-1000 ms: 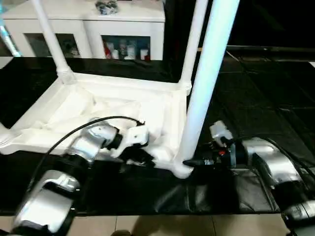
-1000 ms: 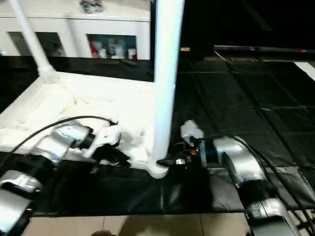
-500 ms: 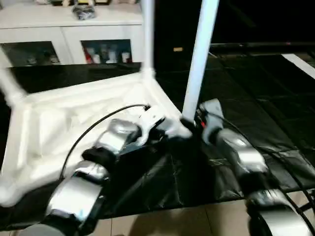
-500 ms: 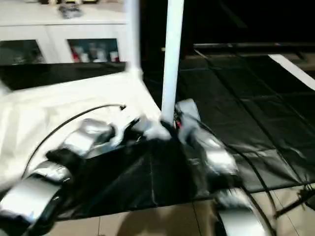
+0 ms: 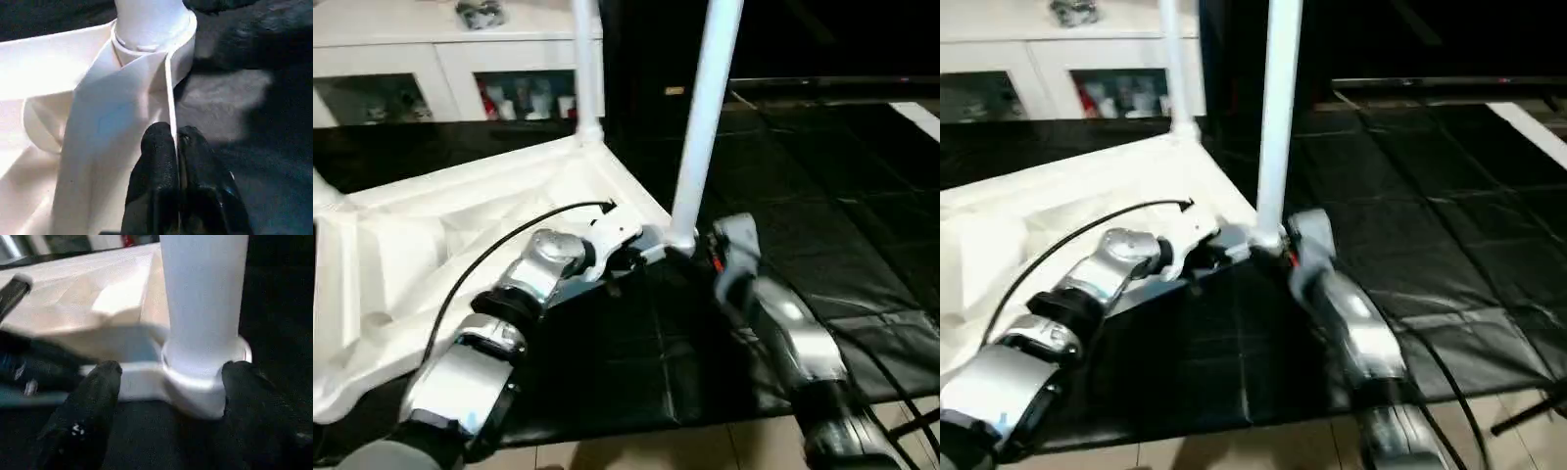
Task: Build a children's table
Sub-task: Rotate leg to tighten
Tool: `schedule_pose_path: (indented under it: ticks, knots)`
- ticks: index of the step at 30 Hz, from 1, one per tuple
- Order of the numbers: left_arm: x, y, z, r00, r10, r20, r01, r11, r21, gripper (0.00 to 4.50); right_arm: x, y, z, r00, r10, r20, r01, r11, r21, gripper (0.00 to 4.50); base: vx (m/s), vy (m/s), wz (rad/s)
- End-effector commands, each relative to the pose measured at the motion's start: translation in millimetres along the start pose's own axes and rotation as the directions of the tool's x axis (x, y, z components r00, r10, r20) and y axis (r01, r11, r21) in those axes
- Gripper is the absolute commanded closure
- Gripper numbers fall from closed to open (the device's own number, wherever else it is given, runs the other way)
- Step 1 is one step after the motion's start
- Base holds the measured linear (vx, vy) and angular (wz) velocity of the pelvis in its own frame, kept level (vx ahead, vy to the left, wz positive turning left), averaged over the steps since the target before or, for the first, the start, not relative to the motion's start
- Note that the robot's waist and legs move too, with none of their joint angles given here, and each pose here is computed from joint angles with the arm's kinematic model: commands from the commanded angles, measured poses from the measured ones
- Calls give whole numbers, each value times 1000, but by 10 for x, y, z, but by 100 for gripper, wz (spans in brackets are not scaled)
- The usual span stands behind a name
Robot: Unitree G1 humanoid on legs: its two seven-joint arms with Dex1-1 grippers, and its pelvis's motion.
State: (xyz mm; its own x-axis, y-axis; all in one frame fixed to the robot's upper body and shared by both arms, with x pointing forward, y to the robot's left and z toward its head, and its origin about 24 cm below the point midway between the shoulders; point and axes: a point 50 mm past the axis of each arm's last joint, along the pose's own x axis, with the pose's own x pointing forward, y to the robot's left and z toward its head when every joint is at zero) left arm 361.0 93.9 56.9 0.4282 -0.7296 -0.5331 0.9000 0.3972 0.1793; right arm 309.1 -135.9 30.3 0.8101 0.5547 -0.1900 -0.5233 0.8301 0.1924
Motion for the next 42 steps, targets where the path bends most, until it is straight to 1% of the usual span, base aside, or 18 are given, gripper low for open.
schedule_pose_path:
  ticks: [1, 7, 8, 10, 13, 15, 17, 23, 24, 26, 27, 28, 29, 31, 33, 35, 37, 42]
  knots:
    - [-57, 24, 31, 999, -34, 31, 32, 997, 73, 450, -134, 19, 118, 996, 65, 60, -64, 998, -18, 68, 0, 0, 0]
    - [-159, 122, 65, 996, -2, 94, 1, 1000, 17, 450, -266, 77, 169, 987, 137, 85, -131, 988, -80, 26, 0, 0, 0]
    - [-163, 124, 65, 996, -2, 94, 1, 1000, 16, 422, -266, 79, 171, 986, 141, 84, -134, 988, -82, 8, 0, 0, 0]
    - [-236, 161, 54, 996, -16, 93, 15, 1000, 14, 394, -272, 123, 196, 977, 208, 53, -200, 972, -125, 2, 0, 0, 0]
    - [-293, 169, 27, 996, -43, 77, 40, 998, 38, 380, -281, 144, 203, 966, 259, 11, -254, 956, -147, 0, 0, 0, 0]
    - [-402, 185, -7, 995, -82, 58, 79, 995, 58, 365, -298, 194, 220, 933, 357, -49, -361, 920, -151, 0, 0, 0, 0]
    - [-506, 191, -32, 992, -117, 36, 115, 991, 63, 351, -273, 211, 270, 917, 395, -49, -397, 902, -168, 0, 0, 0, 0]
    - [-845, 112, -159, 980, -189, -59, 194, 978, 83, 304, -49, 274, 468, 911, 411, 37, -400, 903, -157, 0, 0, 0, 0]
    - [-992, 93, -180, 982, -168, -82, 176, 979, 100, 293, 82, 327, 540, 907, 417, 61, -405, 902, -152, 0, 0, 0, 0]
    - [-1047, 89, -180, 984, -155, -88, 164, 981, 107, 272, 143, 346, 568, 908, 414, 67, -401, 904, -151, 0, 0, 0, 0]
    - [-1151, 80, -170, 985, -137, -101, 148, 982, 119, 272, 282, 369, 620, 918, 389, 69, -376, 914, -153, 0, 0, 0, 0]
    - [-1151, 80, -170, 985, -137, -101, 148, 982, 119, 265, 282, 369, 620, 918, 389, 69, -376, 914, -153, 0, 0, 0, 0]
    - [-1233, 62, -156, 984, -126, -129, 143, 981, 129, 257, 404, 389, 657, 929, 364, 64, -351, 923, -158, 0, 0, 0, 0]
    - [-1252, 57, -156, 982, -120, -143, 140, 981, 136, 232, 444, 397, 665, 933, 353, 61, -340, 926, -161, 0, 0, 0, 0]
    - [-1268, 46, -214, 970, -61, -237, 110, 974, 198, 220, 585, 430, 684, 953, 297, 56, -283, 942, -179, 0, 0, 0, 0]
    - [-1269, 40, -227, 965, -52, -256, 108, 972, 211, 207, 610, 435, 688, 957, 284, 56, -270, 946, -182, 0, 0, 0, 0]
    - [-1205, 39, -293, 949, 41, -312, 48, 960, 274, 189, 736, 407, 714, 985, 155, 71, -141, 976, -166, 0, 0, 0, 0]
    - [-1154, 64, -418, 916, 150, -373, -16, 941, 339, 189, 789, 247, 727, 995, -25, 95, 31, 998, -63, 0, 0, 0, 0]
